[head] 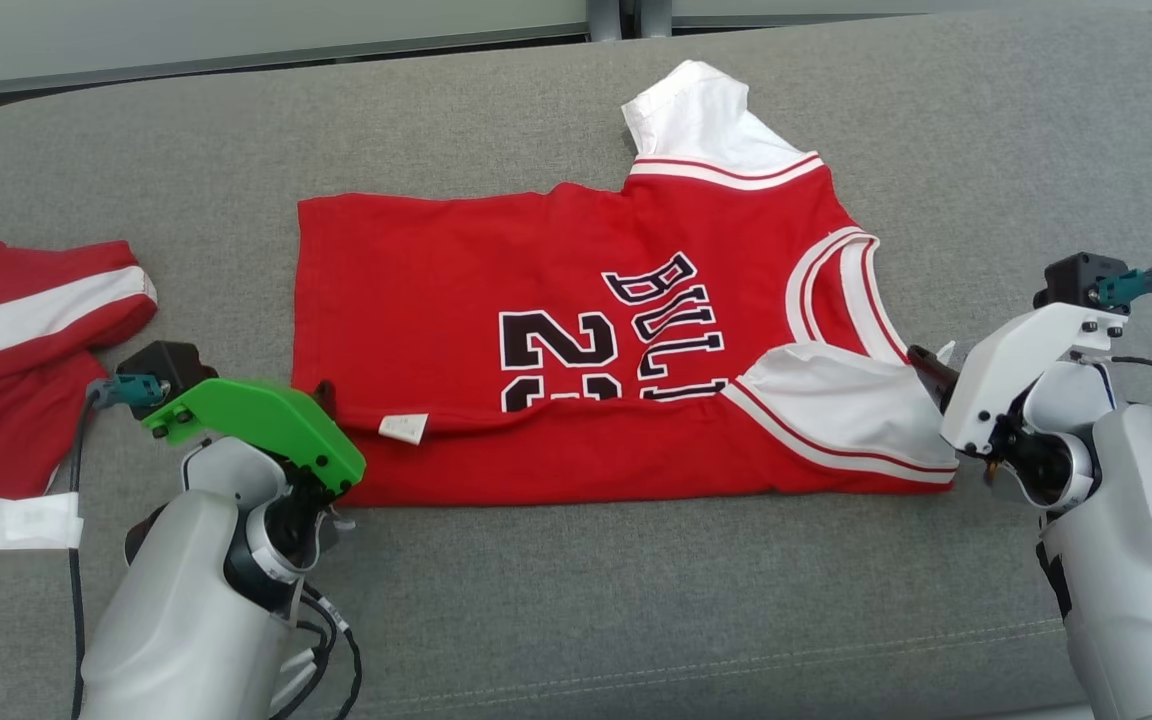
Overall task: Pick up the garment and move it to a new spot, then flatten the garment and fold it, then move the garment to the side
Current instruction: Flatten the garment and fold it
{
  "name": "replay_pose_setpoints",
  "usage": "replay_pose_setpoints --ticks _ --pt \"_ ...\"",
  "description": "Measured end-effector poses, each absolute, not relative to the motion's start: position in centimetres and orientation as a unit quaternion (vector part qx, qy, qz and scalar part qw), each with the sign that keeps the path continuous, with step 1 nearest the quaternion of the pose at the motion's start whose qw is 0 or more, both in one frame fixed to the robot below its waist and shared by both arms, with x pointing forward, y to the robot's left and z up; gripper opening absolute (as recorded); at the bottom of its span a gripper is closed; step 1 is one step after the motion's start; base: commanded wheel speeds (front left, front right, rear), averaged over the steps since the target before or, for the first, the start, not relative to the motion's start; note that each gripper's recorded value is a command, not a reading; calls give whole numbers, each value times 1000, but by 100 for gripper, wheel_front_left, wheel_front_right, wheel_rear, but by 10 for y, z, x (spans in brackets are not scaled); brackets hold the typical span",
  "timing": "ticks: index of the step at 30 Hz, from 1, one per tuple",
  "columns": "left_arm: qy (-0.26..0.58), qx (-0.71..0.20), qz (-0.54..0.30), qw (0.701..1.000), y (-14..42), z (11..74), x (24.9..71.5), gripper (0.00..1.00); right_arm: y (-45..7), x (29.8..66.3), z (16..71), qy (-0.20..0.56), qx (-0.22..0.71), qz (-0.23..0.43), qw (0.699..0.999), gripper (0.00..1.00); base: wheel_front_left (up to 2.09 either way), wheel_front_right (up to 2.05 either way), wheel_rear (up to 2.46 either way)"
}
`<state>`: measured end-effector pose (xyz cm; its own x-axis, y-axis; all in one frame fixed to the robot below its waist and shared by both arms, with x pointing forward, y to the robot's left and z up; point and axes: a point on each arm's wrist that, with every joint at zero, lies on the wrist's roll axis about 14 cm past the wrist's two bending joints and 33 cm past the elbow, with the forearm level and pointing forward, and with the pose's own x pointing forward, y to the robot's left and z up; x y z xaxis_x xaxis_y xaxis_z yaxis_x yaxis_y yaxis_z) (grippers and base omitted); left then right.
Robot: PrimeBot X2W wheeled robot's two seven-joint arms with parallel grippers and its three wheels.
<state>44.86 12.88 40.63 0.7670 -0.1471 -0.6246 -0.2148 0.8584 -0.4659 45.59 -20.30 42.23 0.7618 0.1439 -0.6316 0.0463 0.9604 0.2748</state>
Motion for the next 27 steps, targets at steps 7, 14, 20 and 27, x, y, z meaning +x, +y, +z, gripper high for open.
replay_pose_setpoints --ticks 7,14,20,27 --pt "307 -280 18 909 126 417 464 100 -204 475 437 301 144 23 943 100 0 0 0" --pt "273 -270 12 923 131 424 470 100 -210 488 462 240 136 24 961 100 0 0 0" --pt "231 -249 9 941 142 433 464 100 -223 490 489 179 115 24 977 100 0 0 0" --pt "201 -236 0 951 144 436 440 100 -239 471 505 127 112 12 986 100 0 0 0"
